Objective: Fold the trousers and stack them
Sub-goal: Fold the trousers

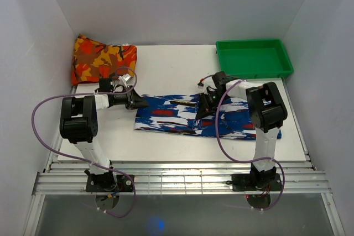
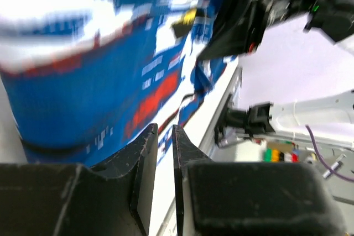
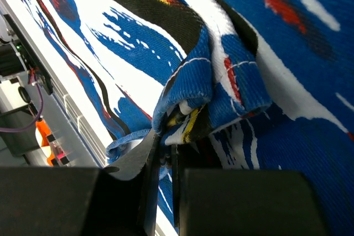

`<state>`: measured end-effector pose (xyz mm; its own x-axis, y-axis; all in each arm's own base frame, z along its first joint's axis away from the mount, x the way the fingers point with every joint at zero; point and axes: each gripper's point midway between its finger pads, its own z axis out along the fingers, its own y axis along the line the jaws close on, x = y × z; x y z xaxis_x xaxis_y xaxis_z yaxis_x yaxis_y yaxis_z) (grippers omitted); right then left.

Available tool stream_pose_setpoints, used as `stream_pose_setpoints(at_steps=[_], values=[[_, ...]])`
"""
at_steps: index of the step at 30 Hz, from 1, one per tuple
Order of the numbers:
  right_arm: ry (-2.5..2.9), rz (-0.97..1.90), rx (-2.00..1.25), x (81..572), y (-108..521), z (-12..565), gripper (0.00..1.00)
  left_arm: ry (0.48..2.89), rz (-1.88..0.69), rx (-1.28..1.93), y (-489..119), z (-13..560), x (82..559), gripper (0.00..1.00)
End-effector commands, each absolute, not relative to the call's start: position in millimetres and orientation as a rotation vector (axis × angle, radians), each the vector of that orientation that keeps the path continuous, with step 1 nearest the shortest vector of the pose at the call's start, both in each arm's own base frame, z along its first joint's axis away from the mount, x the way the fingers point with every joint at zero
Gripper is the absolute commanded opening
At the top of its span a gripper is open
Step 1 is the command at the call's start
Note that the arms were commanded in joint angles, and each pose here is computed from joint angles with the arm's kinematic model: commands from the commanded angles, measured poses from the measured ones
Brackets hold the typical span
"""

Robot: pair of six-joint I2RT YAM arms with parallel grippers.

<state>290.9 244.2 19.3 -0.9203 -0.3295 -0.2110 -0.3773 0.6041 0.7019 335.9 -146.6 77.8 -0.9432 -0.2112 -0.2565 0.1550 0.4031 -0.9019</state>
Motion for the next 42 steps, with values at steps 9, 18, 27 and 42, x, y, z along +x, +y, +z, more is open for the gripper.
stream_pose_setpoints(at_steps=[9, 18, 27, 42], values=[[2.898, 0.877, -0.714, 287, 211, -30, 0.08, 2.327, -1.458, -0.321, -139, 14, 410, 0.28], [2.902, 0.856, -0.720, 288, 211, -30, 0.10, 2.378, -1.297, -0.228, -108, 57, 397, 0.56], [2.804, 0.903, -0.761, 299, 219, 1, 0.82, 2.524, -1.236, -0.229, -78, 33, 317, 0.61], [2.702, 0.964, -0.841, 300, 190, 46, 0.97, 2.557, -1.296, -0.209, -107, -16, 323, 0.53]])
